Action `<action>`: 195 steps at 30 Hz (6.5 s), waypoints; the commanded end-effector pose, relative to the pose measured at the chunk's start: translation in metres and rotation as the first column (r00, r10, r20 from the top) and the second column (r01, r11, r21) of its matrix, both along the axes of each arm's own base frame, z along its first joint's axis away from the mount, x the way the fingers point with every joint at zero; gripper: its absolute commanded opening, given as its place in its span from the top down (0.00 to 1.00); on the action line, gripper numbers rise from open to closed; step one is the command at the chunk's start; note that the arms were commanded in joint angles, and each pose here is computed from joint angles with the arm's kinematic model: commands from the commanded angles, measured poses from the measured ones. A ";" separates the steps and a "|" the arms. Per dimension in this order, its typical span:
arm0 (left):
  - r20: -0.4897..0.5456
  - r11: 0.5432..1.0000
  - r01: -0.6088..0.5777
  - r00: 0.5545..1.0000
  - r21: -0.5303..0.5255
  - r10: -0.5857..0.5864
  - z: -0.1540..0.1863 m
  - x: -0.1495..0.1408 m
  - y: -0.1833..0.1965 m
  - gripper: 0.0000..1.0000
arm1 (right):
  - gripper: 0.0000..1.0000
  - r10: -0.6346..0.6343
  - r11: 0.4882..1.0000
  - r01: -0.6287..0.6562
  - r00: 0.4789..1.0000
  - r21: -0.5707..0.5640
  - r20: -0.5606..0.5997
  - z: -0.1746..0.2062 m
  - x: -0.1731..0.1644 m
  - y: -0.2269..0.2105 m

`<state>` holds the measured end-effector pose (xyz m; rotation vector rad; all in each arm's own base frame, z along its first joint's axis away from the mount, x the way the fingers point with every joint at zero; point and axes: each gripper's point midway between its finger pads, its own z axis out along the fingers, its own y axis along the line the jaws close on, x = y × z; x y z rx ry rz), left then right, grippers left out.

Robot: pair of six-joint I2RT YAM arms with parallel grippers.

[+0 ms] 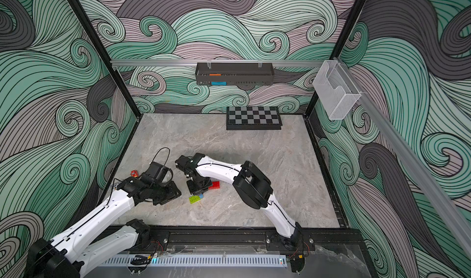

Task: Assemble the number 5 with lego
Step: Assemble the lego brick with the lego brick, then adjust the lego brick at the center of the board, then pick up the lego brick from the center of the board.

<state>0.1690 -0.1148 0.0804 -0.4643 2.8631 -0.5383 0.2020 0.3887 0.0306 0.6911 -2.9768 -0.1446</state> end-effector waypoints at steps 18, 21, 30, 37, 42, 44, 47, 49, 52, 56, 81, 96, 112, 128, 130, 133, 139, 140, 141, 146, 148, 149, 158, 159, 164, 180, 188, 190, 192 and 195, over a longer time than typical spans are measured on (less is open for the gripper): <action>0.006 0.999 -0.024 1.000 0.022 0.024 0.003 0.001 0.006 0.60 | 0.54 0.001 0.988 -0.019 0.994 0.155 0.113 0.059 0.024 0.013; -0.016 1.000 0.014 1.000 -0.012 -0.014 0.001 -0.001 -0.002 0.60 | 0.50 0.043 0.981 -0.069 0.988 0.181 0.145 0.078 0.026 0.003; -0.204 0.988 0.129 0.968 -0.082 -0.143 -0.021 -0.021 -0.031 0.60 | 0.35 0.176 0.934 -0.232 0.961 0.271 0.213 0.083 0.037 -0.054; -0.270 0.975 0.207 0.937 -0.082 -0.222 -0.036 -0.025 -0.055 0.58 | 0.28 0.222 0.889 -0.292 0.949 0.353 0.225 0.068 0.041 -0.063; -0.309 0.963 0.268 0.915 -0.012 -0.259 -0.047 -0.020 -0.062 0.54 | 0.24 0.252 0.877 -0.321 0.941 0.357 0.226 0.054 0.039 -0.063; -0.324 0.960 0.281 0.910 0.024 -0.258 -0.053 -0.017 -0.060 0.54 | 0.24 0.261 0.876 -0.327 0.939 0.354 0.222 0.049 0.039 -0.063; -0.331 0.955 0.288 0.910 0.068 -0.251 -0.059 -0.012 -0.056 0.54 | 0.24 0.269 0.875 -0.333 0.938 0.351 0.219 0.043 0.039 -0.063; -0.338 0.951 0.296 0.908 0.093 -0.249 -0.062 -0.009 -0.054 0.54 | 0.24 0.277 0.871 -0.343 0.934 0.353 0.223 0.041 0.040 -0.062; -0.334 0.943 0.304 0.910 0.132 -0.246 -0.065 -0.005 -0.050 0.54 | 0.24 0.286 0.863 -0.353 0.931 0.362 0.227 0.039 0.040 -0.059; -0.340 0.935 0.308 0.910 0.176 -0.236 -0.071 -0.002 -0.044 0.55 | 0.25 0.285 0.868 -0.346 0.935 0.356 0.212 0.030 0.043 -0.057; -0.267 0.906 0.303 0.937 0.296 -0.226 -0.066 0.037 -0.038 0.57 | 0.26 0.377 0.871 -0.414 0.909 0.266 0.179 -0.003 0.020 -0.070; -0.213 0.923 0.268 0.953 0.277 -0.213 -0.039 0.027 -0.030 0.56 | 0.27 0.391 0.875 -0.448 0.877 0.183 0.278 0.017 0.031 -0.073; -0.185 0.936 0.231 0.965 0.267 -0.186 -0.029 0.017 -0.019 0.56 | 0.37 0.464 0.858 -0.502 0.849 0.112 0.252 -0.008 0.028 -0.063; -0.190 0.936 0.231 0.964 0.265 -0.185 -0.030 0.013 -0.015 0.56 | 0.45 0.459 0.868 -0.492 0.848 0.072 0.264 -0.007 0.030 -0.063; -0.191 0.936 0.230 0.964 0.264 -0.183 -0.030 0.012 -0.015 0.56 | 0.48 0.461 0.867 -0.494 0.847 0.072 0.264 -0.006 0.030 -0.063; -0.193 0.937 0.228 0.964 0.265 -0.180 -0.031 0.011 -0.014 0.56 | 0.52 0.463 0.866 -0.495 0.847 0.072 0.262 -0.006 0.029 -0.062; -0.196 0.938 0.225 0.965 0.262 -0.176 -0.033 0.009 -0.014 0.56 | 0.66 0.470 0.863 -0.500 0.846 0.071 0.254 -0.007 0.026 -0.063; -0.197 0.938 0.225 0.965 0.263 -0.176 -0.034 0.009 -0.013 0.56 | 0.67 0.470 0.863 -0.500 0.846 0.070 0.252 -0.007 0.026 -0.064; -0.197 0.939 0.224 0.965 0.263 -0.175 -0.035 0.009 -0.013 0.56 | 0.68 0.470 0.863 -0.500 0.846 0.069 0.251 -0.008 0.025 -0.064; -0.208 0.943 0.222 0.963 0.249 -0.171 -0.039 0.005 -0.014 0.56 | 0.58 0.465 0.869 -0.492 0.851 0.059 0.242 -0.010 0.024 -0.068; -0.213 0.943 0.221 0.962 0.247 -0.169 -0.041 0.003 -0.014 0.56 | 0.56 0.465 0.870 -0.491 0.852 0.056 0.239 -0.011 0.023 -0.068; -0.212 0.944 0.220 0.963 0.247 -0.168 -0.041 0.003 -0.014 0.56 | 0.54 0.464 0.870 -0.489 0.853 0.055 0.238 -0.012 0.023 -0.069; -0.213 0.946 0.215 0.963 0.244 -0.164 -0.042 0.001 -0.013 0.56 | 0.63 0.464 0.871 -0.488 0.855 0.058 0.232 -0.014 0.022 -0.067; -0.214 0.946 0.215 0.963 0.242 -0.165 -0.043 0.001 -0.013 0.56 | 0.64 0.464 0.871 -0.488 0.855 0.058 0.230 -0.015 0.022 -0.068; -0.222 0.946 0.217 0.961 0.240 -0.164 -0.047 0.000 -0.014 0.56 | 0.67 0.463 0.872 -0.485 0.860 0.060 0.215 -0.019 0.020 -0.068; -0.231 0.947 0.222 0.958 0.230 -0.169 -0.051 0.001 -0.017 0.56 | 0.70 0.445 0.881 -0.470 0.864 0.060 0.234 -0.013 0.024 -0.068; -0.258 0.946 0.249 0.947 0.208 -0.192 -0.063 0.004 -0.029 0.59 | 0.70 0.347 0.904 -0.395 0.901 0.162 0.262 0.022 0.018 -0.066; -0.259 0.948 0.245 0.947 0.203 -0.189 -0.064 0.005 -0.030 0.60 | 0.70 0.317 0.908 -0.372 0.911 0.191 0.263 0.031 0.015 -0.064; -0.253 0.950 0.241 0.949 0.201 -0.187 -0.062 0.005 -0.030 0.60 | 0.71 0.295 0.912 -0.352 0.920 0.211 0.259 0.038 0.012 -0.060; -0.249 0.951 0.233 0.952 0.202 -0.180 -0.059 0.002 -0.027 0.59 | 0.71 0.279 0.915 -0.335 0.928 0.225 0.246 0.045 0.005 -0.053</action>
